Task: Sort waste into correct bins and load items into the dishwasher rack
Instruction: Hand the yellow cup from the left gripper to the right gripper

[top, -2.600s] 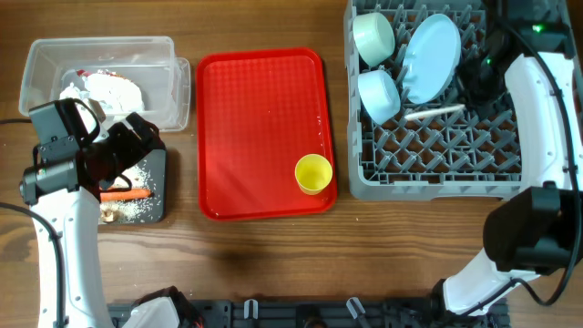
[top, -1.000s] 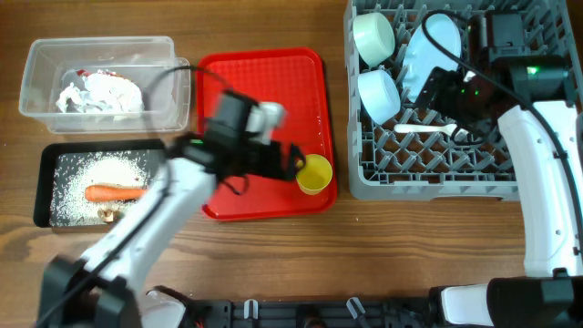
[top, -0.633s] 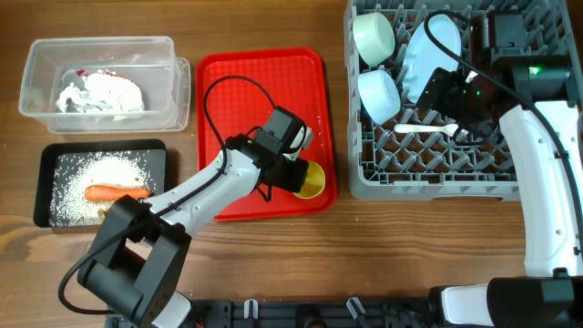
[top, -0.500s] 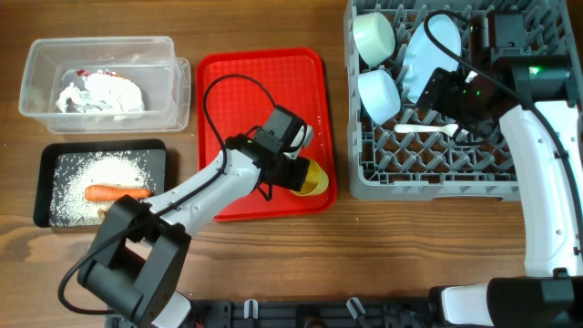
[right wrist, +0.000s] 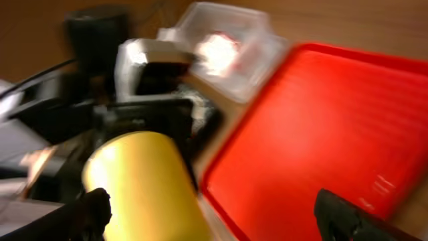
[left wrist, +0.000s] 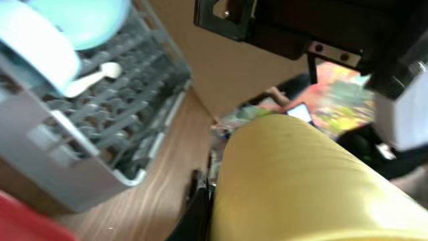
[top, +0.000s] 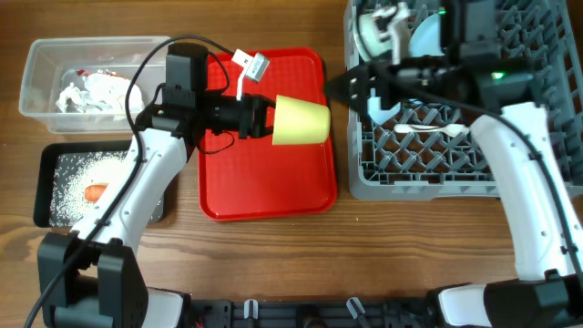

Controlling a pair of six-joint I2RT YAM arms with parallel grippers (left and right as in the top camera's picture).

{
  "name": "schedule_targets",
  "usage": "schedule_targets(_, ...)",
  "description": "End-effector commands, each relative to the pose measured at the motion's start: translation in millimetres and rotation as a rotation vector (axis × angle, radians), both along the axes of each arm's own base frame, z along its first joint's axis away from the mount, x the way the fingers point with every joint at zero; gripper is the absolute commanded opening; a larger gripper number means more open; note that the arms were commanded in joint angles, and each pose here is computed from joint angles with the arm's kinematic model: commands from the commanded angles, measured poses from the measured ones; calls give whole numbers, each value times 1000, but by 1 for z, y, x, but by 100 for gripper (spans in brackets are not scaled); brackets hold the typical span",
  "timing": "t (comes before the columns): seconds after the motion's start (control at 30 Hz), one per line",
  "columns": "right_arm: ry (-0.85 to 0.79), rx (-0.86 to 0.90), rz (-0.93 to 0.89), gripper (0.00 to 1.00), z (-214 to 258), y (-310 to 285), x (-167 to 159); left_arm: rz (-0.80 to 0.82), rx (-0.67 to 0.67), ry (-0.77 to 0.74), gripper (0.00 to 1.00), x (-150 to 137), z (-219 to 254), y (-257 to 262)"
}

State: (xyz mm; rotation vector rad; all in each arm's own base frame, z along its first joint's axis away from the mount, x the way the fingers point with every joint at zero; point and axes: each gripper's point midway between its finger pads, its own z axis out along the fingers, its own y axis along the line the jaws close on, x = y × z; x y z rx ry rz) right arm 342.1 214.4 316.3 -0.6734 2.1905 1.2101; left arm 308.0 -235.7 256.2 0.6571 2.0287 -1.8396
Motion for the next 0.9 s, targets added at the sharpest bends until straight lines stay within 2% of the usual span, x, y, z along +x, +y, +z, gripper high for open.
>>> schedule_targets(0.0, -24, 59, 150, 97, 5, 31, -24, -81, -81, -28, 4, -14, 20, 3)
schedule_targets(0.17, -30, 42, 144, 95, 3, 33, -23, -7, -85, -38, 4, 4, 23, 26)
schedule_targets(0.33, -70, 127, 210, 95, 20, 41, -29, 59, -94, 56, 4, 18, 27, 51)
schedule_targets(0.5, -106, 154, 257, 94, 28, 53, -35, 38, -108, 111, 4, 21, 44, 50)
schedule_targets(0.87, -150, 196, 286, 92, 41, 64, -36, 21, -113, 76, 4, 23, 75, 30)
